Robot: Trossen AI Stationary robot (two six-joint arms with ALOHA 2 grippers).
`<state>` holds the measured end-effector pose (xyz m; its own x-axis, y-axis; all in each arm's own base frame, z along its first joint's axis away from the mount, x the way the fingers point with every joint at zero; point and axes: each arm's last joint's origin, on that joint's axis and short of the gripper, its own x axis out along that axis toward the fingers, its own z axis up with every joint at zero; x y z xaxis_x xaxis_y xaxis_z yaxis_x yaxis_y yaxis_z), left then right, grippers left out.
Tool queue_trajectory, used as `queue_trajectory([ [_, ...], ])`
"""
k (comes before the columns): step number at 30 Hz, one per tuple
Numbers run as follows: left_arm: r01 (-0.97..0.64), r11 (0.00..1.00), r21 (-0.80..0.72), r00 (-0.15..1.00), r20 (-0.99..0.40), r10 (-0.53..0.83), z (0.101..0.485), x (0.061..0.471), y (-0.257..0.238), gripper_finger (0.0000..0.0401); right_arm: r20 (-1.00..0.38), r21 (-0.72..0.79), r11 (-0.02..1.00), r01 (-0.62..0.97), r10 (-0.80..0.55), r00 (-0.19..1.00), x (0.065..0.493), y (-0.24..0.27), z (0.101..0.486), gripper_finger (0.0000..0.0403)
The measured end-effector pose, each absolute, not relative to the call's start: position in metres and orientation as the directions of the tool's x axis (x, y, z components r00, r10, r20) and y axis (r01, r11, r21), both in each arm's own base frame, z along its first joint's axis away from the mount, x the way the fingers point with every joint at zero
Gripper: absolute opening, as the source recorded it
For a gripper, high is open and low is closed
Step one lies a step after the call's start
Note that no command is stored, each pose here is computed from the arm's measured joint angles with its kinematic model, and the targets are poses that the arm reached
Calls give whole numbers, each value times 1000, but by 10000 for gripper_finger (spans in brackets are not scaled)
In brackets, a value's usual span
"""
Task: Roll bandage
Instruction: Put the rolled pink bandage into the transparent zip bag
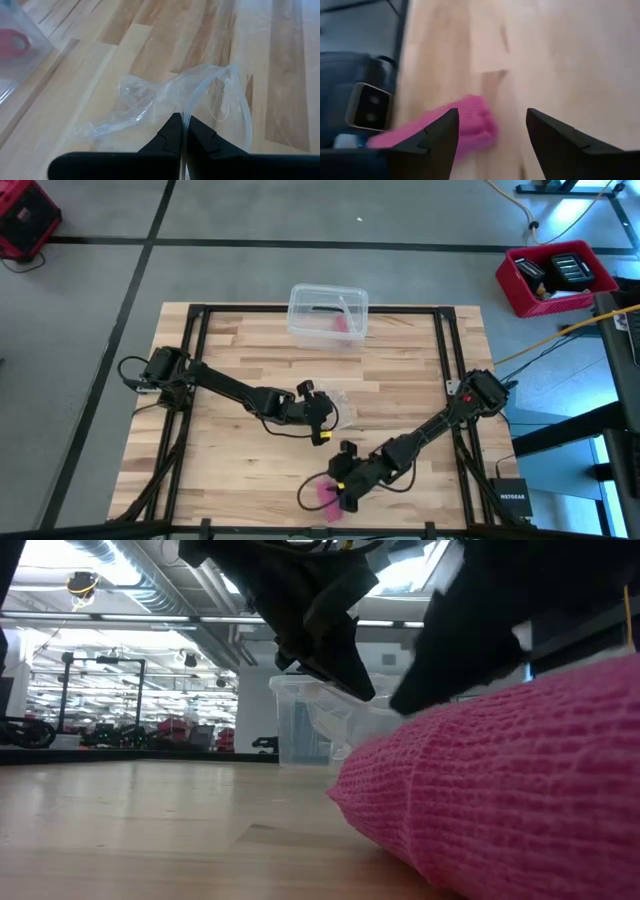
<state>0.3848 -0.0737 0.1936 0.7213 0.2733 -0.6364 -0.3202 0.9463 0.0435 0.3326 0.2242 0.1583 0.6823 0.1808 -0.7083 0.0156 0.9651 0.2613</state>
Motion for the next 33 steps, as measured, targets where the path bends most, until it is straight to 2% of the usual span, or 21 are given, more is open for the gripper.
queue_trajectory([
  [6,-319,947,46,719,-639,273,193,384,-74,4,-688,285,958,20,190,700,336,228,152,232],
  [17,-315,948,52,718,-640,274,193,384,-74,4,-774,257,966,-21,218,595,332,225,139,232],
  [22,-314,948,52,718,-640,273,193,384,-74,4,-899,117,991,69,77,432,298,214,156,232],
  [27,-313,948,52,720,-638,273,193,385,-74,4,-893,96,985,146,21,450,267,217,193,232],
  [33,-314,948,50,722,-636,273,194,385,-74,4,-865,209,946,247,61,498,255,232,202,232],
])
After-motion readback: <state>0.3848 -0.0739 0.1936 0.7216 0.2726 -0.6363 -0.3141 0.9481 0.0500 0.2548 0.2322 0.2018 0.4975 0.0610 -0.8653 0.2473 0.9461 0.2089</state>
